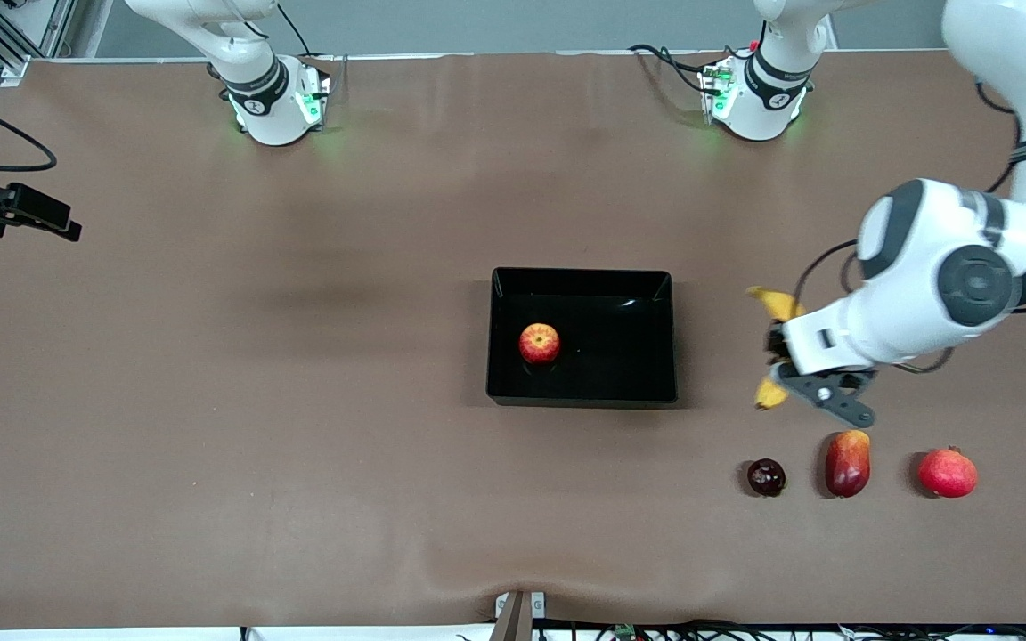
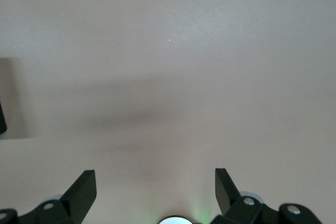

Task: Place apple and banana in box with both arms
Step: 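Lift the banana with the left gripper and carry it over the tray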

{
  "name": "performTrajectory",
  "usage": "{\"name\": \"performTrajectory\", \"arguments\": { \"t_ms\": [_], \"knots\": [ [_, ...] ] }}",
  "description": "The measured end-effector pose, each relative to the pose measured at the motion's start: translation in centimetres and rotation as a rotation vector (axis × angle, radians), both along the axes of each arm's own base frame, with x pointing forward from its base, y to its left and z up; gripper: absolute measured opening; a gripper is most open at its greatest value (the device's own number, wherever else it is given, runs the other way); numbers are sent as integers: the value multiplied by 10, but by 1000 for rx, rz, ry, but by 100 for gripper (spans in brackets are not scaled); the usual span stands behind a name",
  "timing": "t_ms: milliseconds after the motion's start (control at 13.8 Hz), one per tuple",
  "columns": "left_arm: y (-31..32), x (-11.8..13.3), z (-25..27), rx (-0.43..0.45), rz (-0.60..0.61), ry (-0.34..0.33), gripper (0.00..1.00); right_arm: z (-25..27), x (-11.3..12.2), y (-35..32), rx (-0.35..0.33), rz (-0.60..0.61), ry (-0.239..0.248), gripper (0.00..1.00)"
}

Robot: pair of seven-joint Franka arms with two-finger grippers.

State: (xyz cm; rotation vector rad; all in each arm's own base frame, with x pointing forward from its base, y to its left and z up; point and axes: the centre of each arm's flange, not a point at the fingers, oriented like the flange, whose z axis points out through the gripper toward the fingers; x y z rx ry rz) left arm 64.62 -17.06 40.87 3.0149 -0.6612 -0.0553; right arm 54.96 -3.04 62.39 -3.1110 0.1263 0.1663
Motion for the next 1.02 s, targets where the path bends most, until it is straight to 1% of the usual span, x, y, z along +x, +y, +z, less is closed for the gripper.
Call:
{"name": "performTrajectory", "arguments": {
  "t_ms": [145, 290, 435, 508, 726, 1016],
  "knots": [
    [-54, -4, -5, -12, 183, 15, 41, 0, 0, 0, 0, 0, 0, 100],
    [-100, -8, -19, -23, 313, 44, 41, 0, 0, 0, 0, 0, 0, 100],
    [-129, -11, -41, -20, 416, 85, 41, 0, 0, 0, 0, 0, 0, 100],
    [-138, -14, -51, -11, 436, 97, 41, 0, 0, 0, 0, 0, 0, 100],
    [-160, -27, -73, 52, 429, 106, 41, 0, 0, 0, 0, 0, 0, 100],
    [-175, -51, -113, 114, 386, 162, 41, 0, 0, 0, 0, 1, 0, 100]
  ]
}}
